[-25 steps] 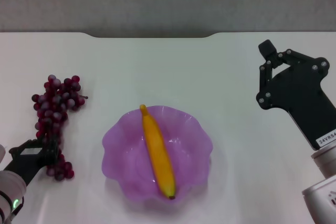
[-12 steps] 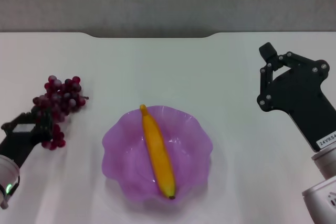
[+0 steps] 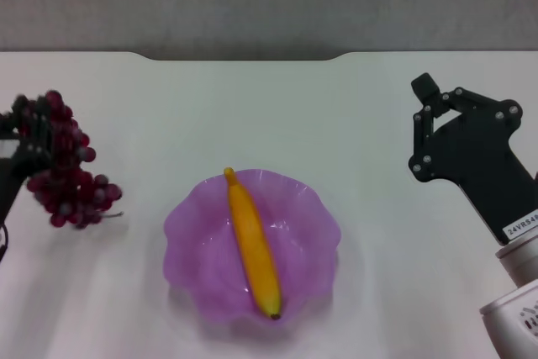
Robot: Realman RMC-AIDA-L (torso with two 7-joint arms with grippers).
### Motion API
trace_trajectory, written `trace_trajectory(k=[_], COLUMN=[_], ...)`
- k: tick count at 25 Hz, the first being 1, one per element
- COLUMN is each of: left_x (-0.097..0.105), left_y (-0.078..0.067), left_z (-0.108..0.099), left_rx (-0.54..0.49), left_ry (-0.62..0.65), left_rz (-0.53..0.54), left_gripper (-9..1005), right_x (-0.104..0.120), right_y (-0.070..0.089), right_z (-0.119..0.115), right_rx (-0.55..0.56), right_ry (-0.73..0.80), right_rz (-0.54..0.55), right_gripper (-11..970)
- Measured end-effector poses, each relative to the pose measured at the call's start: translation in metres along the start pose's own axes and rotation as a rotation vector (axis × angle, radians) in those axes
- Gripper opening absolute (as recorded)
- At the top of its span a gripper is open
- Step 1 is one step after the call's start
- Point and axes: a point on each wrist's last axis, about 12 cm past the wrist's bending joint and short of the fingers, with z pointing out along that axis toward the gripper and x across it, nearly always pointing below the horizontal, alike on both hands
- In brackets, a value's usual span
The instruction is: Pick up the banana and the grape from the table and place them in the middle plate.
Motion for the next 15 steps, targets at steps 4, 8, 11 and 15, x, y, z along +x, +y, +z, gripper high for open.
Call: trace_trajectory(k=[4, 8, 11, 15], left_x=[-0.012, -0.026, -0.037, -0.046], left_y=[-0.001, -0.004, -0.008, -0.023], left_z=[-0.001, -0.001, 0.002, 0.012], left_rx=[0.029, 0.111, 0.198, 0.357], left_ry=[-0.100, -0.198, -0.253, -0.269], left_rz=[-0.018, -0.070, -0.116, -0.149], left_gripper=[232, 230, 228, 225], right_x=[0.001, 0.002, 0.006, 0.010], right_y=[0.001, 0.001, 0.001, 0.002], right_z=[0.000, 0.000, 0.001, 0.001], right_rx=[-0.004, -0.007, -0.010, -0.012], right_ry=[0.003, 0.004, 0.016, 0.029], right_rz=[-0.001, -0.003, 0.003, 0.010], right_gripper=[-1, -1, -1, -1])
